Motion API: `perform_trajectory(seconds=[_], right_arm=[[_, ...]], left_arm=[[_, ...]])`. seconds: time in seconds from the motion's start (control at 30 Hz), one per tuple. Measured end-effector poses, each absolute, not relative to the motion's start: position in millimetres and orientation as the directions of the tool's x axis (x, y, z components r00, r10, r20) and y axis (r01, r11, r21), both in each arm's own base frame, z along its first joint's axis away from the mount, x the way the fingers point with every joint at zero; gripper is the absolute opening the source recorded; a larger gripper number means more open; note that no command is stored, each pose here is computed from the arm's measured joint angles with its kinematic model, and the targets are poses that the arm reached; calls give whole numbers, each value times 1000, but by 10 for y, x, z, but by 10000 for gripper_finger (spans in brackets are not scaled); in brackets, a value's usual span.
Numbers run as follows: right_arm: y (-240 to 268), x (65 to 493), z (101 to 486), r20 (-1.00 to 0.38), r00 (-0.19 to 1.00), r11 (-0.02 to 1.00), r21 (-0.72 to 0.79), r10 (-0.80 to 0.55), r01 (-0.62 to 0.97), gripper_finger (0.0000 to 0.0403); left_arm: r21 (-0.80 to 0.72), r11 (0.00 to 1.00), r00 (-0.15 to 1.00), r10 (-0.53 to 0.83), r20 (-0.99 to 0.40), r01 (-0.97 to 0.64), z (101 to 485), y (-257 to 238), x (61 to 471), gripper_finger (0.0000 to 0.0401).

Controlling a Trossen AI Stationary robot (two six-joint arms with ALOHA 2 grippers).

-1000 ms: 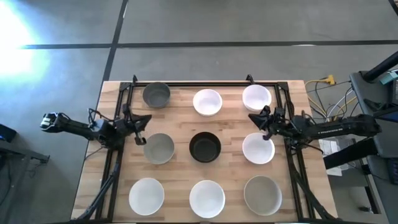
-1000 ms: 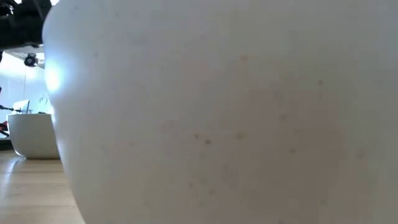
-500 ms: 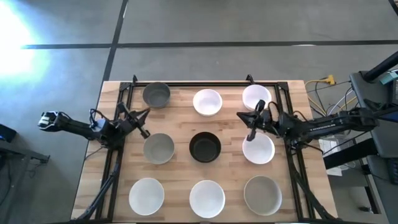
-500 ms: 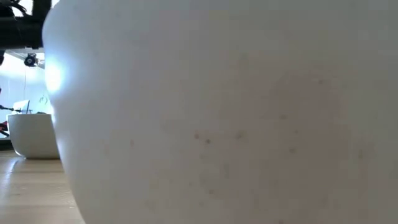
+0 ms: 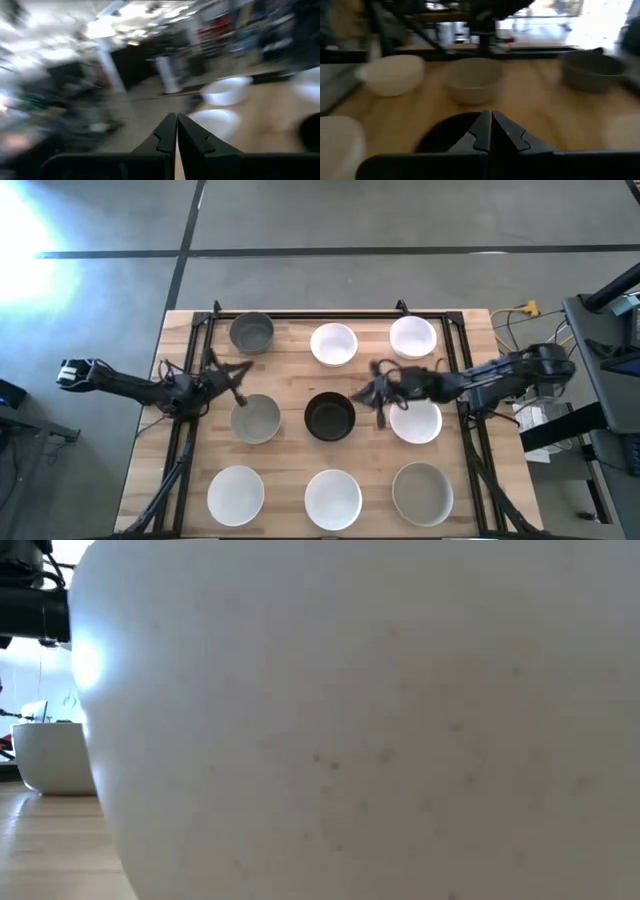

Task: Nest bowls inside each other
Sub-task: Stack the white bowl on top of the black bowl

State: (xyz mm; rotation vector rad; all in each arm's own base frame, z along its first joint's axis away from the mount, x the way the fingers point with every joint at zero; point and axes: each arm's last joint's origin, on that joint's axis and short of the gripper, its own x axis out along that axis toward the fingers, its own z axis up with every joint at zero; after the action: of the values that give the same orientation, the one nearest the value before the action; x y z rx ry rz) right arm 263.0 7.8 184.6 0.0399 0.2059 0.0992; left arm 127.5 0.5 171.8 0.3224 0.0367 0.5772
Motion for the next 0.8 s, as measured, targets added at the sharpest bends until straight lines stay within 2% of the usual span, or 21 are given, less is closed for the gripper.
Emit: perform_trajectory(seconds=[0.1, 0.2, 0.33, 0.4, 0.5, 0.63, 0.73, 0.8], right_arm=[[319, 2862, 1811, -130, 971, 975, 121, 202, -187, 9], [587, 3066, 1828, -96, 955, 958, 91, 279, -271, 9], [891, 3231, 1916, -61, 931, 932, -19, 359, -361, 9], [1011, 3257, 1999, -32, 921, 917, -82, 389, -390, 9], [1144, 3184, 2171, 40, 903, 893, -173, 428, -416, 9], [1170, 2929, 2461, 165, 875, 869, -295, 456, -397, 9], [1037, 2639, 2614, 259, 861, 876, -338, 438, -344, 9], [913, 2413, 2667, 333, 846, 888, -347, 416, -300, 9]], left_arm=[[255, 903, 935, 353, 12, -345, 1664, -56, 1348, 0], [177, 976, 992, 127, 15, -128, 1705, -129, 1417, 0], [-22, 987, 983, -156, 96, 159, 1861, -234, 1500, 0], [-35, 968, 957, -242, 158, 250, 1918, -300, 1514, 0], [21, 957, 925, -284, 254, 288, 1979, -401, 1515, 0], [139, 961, 873, -276, 401, 240, 2096, -507, 1496, 0], [195, 970, 855, -224, 468, 147, 2140, -539, 1501, 0], [183, 982, 857, -137, 498, 50, 2170, -520, 1521, 0]])
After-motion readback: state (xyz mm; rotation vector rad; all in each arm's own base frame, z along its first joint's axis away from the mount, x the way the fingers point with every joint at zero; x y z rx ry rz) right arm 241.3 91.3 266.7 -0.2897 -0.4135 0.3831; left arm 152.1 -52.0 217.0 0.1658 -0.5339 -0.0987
